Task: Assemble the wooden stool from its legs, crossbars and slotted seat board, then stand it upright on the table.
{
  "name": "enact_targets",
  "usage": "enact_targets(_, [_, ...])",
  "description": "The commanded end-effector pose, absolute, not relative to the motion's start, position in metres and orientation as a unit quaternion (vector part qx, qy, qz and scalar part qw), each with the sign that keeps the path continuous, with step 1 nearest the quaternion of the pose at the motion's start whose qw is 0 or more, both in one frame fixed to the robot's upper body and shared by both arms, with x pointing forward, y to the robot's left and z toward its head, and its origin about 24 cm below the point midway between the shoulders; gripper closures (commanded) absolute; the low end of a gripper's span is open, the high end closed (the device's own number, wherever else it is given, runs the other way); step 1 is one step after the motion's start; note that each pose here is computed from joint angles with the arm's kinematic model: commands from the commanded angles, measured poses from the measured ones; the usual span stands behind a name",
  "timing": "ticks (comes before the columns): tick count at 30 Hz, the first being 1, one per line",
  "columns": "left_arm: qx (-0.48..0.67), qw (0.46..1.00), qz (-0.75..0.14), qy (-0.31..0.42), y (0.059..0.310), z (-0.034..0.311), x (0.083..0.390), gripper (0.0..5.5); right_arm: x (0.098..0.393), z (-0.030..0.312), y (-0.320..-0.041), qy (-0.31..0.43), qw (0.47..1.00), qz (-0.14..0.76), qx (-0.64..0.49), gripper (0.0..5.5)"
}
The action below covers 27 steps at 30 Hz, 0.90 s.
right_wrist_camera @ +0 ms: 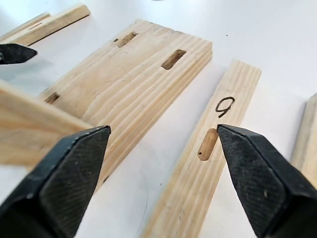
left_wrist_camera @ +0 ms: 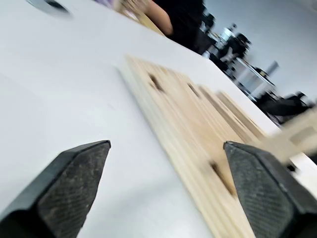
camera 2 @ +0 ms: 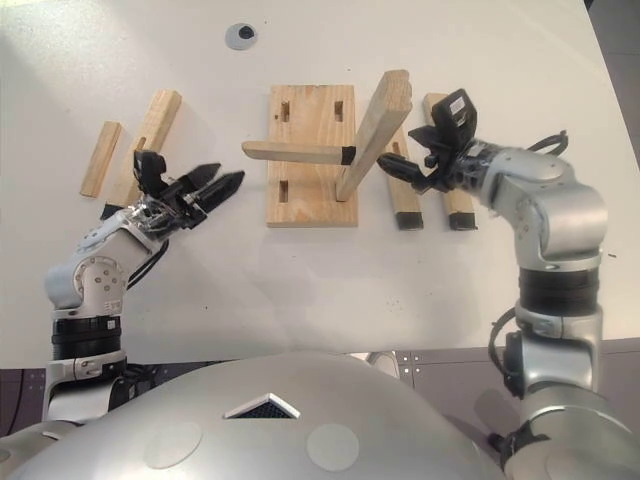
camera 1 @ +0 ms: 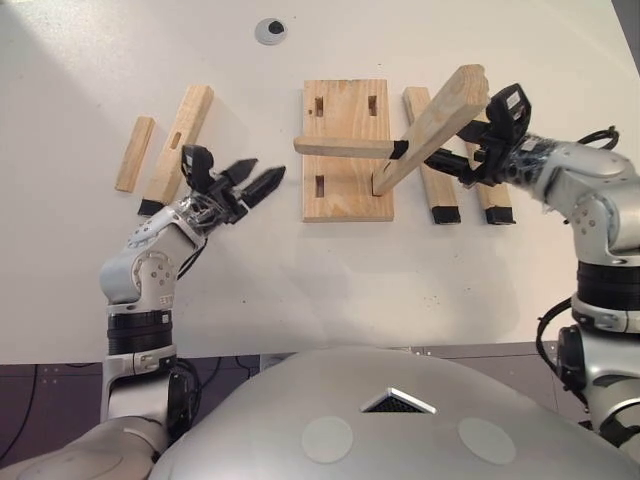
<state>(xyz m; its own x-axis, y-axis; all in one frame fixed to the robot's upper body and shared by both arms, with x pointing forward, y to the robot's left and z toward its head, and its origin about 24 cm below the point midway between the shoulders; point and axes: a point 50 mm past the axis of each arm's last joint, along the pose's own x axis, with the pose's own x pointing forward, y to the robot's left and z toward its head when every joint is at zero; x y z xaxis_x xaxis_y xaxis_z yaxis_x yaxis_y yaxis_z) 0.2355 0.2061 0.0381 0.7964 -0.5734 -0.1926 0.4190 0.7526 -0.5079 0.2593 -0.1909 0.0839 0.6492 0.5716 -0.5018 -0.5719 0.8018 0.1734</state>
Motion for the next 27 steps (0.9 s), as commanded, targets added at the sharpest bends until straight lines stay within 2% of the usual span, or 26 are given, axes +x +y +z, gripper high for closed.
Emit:
enact_targets(1, [-0.222,0.930,-0.249,0.152,0.210,0.044,0.244,1.29,0.248,0.065,-0.199,0.304,0.919,0.252,-0.012,1.54])
enact_targets(9, [-0.226,0.929,-0.251,0.151,0.208,0.046,0.246,1.29,0.235,0.040,-0.196,0.336,0.915,0.224,-0.019,1.54])
enact_targets(19, [-0.227,0.935,-0.238,0.135,0.205,0.047,0.251,1.29,0.239,0.038,-0.200,0.336,0.921,0.193,-0.050,3.22])
enact_targets(20, [-0.228,0.935,-0.239,0.132,0.206,0.048,0.251,1.29,0.242,0.041,-0.201,0.324,0.926,0.187,-0.042,3.46])
enact_targets(22, [-0.232,0.933,-0.245,0.124,0.211,0.054,0.257,1.29,0.259,0.059,-0.202,0.258,0.951,0.170,0.003,3.48])
enact_targets(27, [-0.223,0.923,-0.306,0.067,0.219,0.095,0.276,1.29,0.297,0.130,-0.206,0.040,0.975,0.190,0.109,3.48])
